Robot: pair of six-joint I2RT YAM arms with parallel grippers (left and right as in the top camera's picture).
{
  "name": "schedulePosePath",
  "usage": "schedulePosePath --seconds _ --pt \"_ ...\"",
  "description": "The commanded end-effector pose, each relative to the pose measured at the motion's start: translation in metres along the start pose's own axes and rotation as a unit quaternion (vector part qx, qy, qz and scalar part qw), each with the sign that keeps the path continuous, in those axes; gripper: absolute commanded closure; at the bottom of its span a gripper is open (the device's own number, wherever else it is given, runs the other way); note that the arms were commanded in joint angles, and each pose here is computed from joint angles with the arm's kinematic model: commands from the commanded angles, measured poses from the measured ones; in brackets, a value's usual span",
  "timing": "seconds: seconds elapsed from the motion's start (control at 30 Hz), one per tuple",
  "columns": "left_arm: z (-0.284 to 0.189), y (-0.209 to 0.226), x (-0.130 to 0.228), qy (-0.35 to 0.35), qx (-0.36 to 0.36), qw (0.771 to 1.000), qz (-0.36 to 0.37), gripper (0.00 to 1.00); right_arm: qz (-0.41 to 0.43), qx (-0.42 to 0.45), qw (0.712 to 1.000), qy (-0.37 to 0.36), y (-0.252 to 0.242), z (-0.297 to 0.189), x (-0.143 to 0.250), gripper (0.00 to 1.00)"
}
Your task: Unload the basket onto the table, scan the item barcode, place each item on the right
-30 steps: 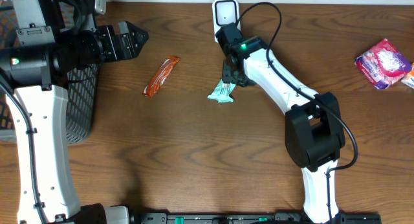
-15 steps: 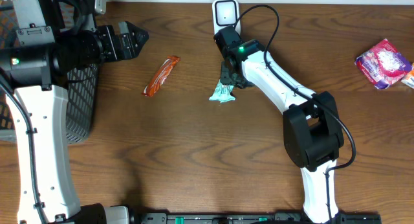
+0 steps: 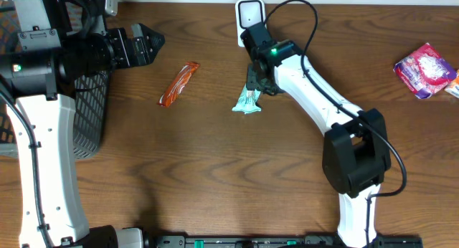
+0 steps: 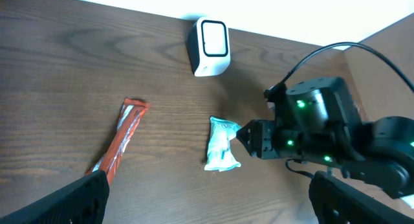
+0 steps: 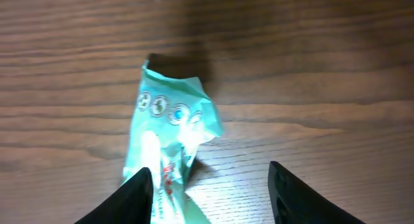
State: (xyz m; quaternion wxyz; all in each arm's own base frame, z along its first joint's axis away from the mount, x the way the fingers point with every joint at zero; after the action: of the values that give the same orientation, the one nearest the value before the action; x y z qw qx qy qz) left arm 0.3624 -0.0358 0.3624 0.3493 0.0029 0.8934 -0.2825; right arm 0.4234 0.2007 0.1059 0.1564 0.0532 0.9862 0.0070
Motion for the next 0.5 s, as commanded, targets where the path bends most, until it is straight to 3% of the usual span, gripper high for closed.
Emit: schedulePosePath --seconds 0.0,0.13,0.47 --pt "0.000 0.000 -0.001 0.000 0.004 1.000 0.000 0.02 0.001 -0.027 1.000 -0.010 0.011 -0.013 -0.003 0.41" --pt "0.000 0.000 -0.001 0.000 0.004 1.000 0.000 0.02 -0.014 -0.036 0.999 -0.019 0.023 -0.015 -0.001 0.36" --pt "0.000 0.000 -0.001 0.000 0.004 1.000 0.000 0.02 -0.039 -0.033 0.999 -0.015 0.041 -0.006 0.013 0.44"
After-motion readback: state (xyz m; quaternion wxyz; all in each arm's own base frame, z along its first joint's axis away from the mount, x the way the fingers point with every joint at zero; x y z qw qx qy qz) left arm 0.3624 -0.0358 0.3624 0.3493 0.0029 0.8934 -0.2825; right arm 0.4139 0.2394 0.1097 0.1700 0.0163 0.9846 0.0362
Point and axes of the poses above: each gripper's point midway between its finger pads, its own z axis out along the fingers, its own y axis along the line the jaws close on, x = y × z, the point moved 3 cm from there along -z, back along the fingers, and after that the axes turned 1 degree about -z, right-handed, at the moved point
